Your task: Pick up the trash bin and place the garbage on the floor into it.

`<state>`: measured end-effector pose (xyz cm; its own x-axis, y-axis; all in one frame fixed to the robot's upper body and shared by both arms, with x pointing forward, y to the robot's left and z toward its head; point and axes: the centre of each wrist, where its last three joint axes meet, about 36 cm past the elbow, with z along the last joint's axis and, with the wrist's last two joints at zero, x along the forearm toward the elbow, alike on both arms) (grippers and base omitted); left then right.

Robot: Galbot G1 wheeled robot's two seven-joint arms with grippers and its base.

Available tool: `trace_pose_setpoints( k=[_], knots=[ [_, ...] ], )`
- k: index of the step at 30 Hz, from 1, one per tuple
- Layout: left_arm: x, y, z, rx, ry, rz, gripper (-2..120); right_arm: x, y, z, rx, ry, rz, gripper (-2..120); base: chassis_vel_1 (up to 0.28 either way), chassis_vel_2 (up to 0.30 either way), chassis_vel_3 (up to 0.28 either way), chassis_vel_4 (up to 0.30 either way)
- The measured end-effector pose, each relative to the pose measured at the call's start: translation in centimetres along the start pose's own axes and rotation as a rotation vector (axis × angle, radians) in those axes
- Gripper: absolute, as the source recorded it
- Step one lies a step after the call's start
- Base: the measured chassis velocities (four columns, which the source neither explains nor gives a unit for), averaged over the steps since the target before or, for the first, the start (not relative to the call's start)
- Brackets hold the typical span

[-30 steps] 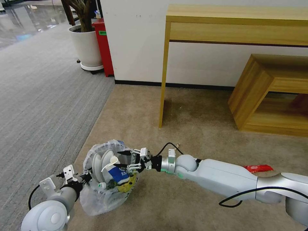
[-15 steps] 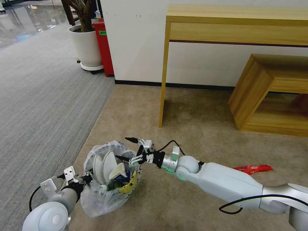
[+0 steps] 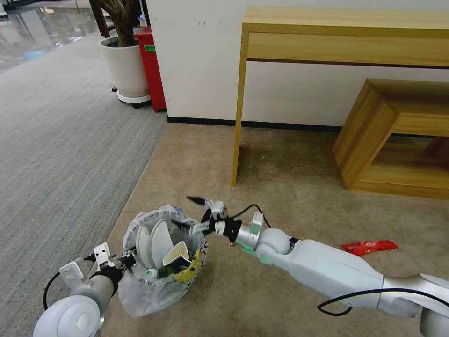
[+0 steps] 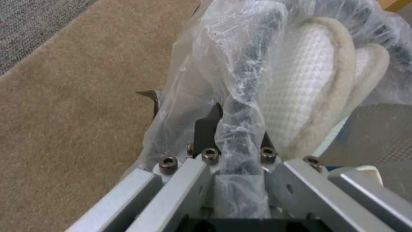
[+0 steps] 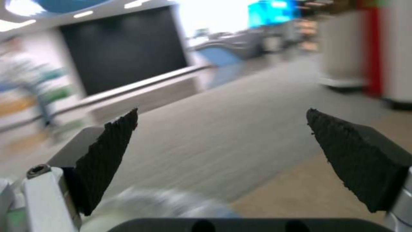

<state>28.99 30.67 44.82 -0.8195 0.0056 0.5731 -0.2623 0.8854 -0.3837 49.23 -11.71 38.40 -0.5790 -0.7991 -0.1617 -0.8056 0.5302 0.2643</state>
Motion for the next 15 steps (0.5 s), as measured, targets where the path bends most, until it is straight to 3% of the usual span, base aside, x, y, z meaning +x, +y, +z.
trace_pose_setpoints(
  k=[1, 2, 5, 6, 9, 15],
  knots=[
    [-0.1, 0.0, 0.0, 0.0, 0.0, 0.0, 0, 0.0, -0.1, -0.3, -0.038, 0.006, 0.111, 100, 0.0, 0.0, 0.0, 0.0],
    [-0.1, 0.0, 0.0, 0.0, 0.0, 0.0, 0, 0.0, -0.1, -0.3, -0.038, 0.006, 0.111, 100, 0.0, 0.0, 0.0, 0.0],
    [-0.3, -0.1, 0.2, 0.002, 0.004, 0.003, 0, -0.3, 0.0, 0.2, -0.108, 0.058, 0.338, 100, 0.0, 0.0, 0.0, 0.0],
    [-0.3, -0.1, 0.2, 0.002, 0.004, 0.003, 0, -0.3, 0.0, 0.2, -0.108, 0.058, 0.338, 100, 0.0, 0.0, 0.0, 0.0],
    [-0.3, -0.2, 0.4, 0.0, 0.006, 0.003, 0, -1.6, 0.7, 1.5, -0.158, 0.132, 0.53, 100, 0.0, 0.0, 0.0, 0.0],
    [0.0, -0.1, 0.5, -0.001, 0.006, 0.001, 0, -4.1, 2.3, 3.6, -0.217, 0.235, 0.719, 100, 0.0, 0.0, 0.0, 0.0]
  ],
)
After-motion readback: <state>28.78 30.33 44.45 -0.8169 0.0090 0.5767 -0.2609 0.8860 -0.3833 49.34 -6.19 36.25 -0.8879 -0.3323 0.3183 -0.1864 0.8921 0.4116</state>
